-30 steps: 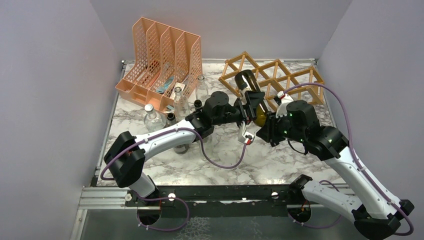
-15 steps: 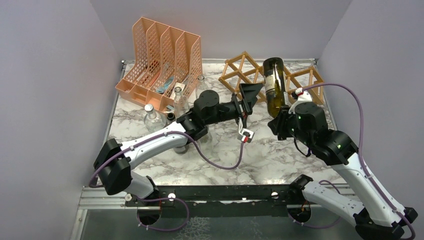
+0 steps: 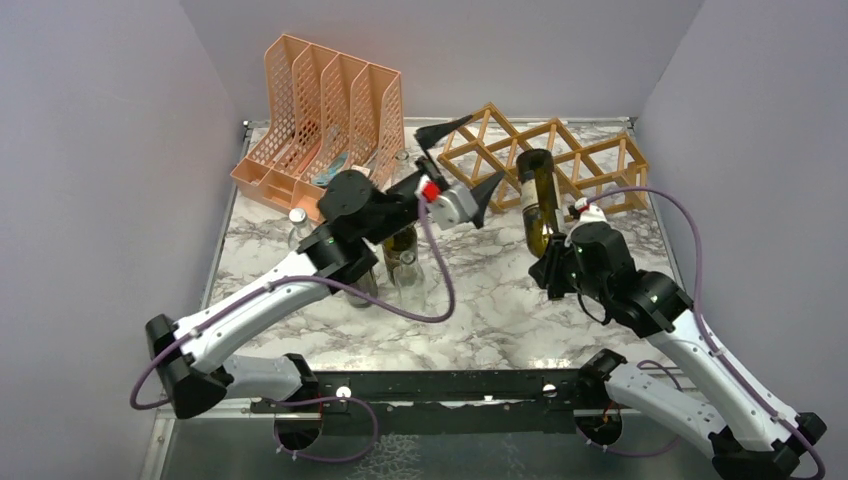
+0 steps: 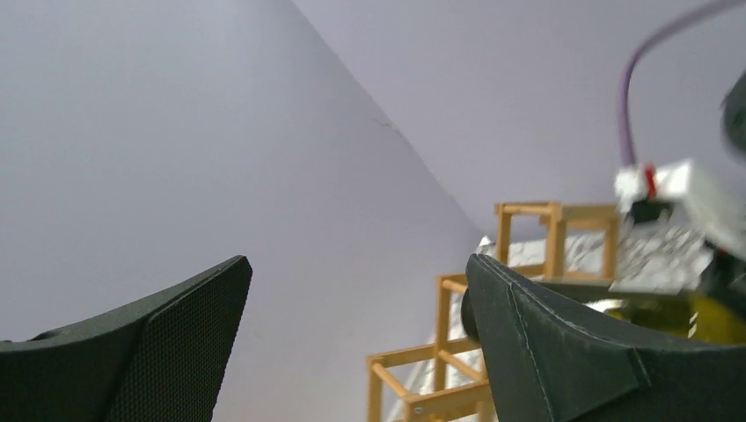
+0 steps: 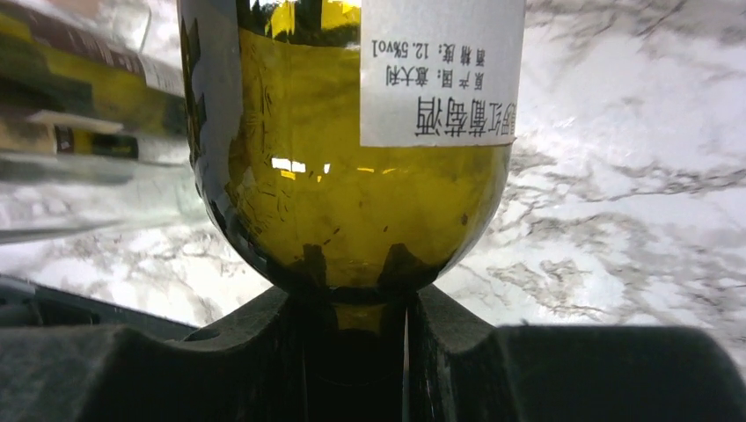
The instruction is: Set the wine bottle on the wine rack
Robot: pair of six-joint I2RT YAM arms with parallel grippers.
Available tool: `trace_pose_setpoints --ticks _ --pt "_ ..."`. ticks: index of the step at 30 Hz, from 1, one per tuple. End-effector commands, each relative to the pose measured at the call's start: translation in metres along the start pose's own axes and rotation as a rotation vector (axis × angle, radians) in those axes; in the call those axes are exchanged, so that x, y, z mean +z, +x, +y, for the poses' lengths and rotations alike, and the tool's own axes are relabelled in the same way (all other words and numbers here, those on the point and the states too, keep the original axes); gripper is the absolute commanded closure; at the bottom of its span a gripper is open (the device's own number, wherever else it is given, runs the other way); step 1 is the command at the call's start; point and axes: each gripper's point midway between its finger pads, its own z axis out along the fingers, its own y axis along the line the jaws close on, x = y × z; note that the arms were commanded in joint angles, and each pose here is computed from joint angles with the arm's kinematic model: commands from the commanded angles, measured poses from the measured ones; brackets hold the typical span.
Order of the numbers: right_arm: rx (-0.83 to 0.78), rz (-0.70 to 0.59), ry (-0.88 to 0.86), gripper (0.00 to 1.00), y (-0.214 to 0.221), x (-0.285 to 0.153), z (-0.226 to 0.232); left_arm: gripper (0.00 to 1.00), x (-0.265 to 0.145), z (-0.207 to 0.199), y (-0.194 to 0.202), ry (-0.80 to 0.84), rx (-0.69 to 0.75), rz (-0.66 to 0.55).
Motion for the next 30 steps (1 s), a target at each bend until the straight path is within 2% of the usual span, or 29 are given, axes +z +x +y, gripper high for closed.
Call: trace_pose_setpoints --ticks 1,6,11,16,23,30 --pt "0.007 -0.080 -0.186 0.99 -0.016 0.006 0.035 0.01 -0.034 0.017 -0.046 -0.050 -0.421 -0.040" --pt "-0.001 0.021 -0.228 0.99 0.015 0.031 0.042 0.01 -0.055 0.007 -0.050 -0.024 -0.647 0.036" --pt "0.015 0.060 -0.219 0.99 0.030 0.057 0.043 0.01 -0.076 0.019 -0.025 -0.185 -0.782 0.198" --pt "0.045 0.052 -0.155 0.99 0.034 0.080 0.036 0.01 -0.101 0.017 -0.001 -0.268 -0.800 0.324" --pt "0.097 0.056 -0.042 0.99 0.037 0.103 0.023 0.01 -0.120 0.021 0.006 -0.331 -0.777 0.332" --pt "0.138 0.021 0.023 0.99 0.034 0.117 0.014 0.01 -0.122 0.021 0.009 -0.334 -0.750 0.340"
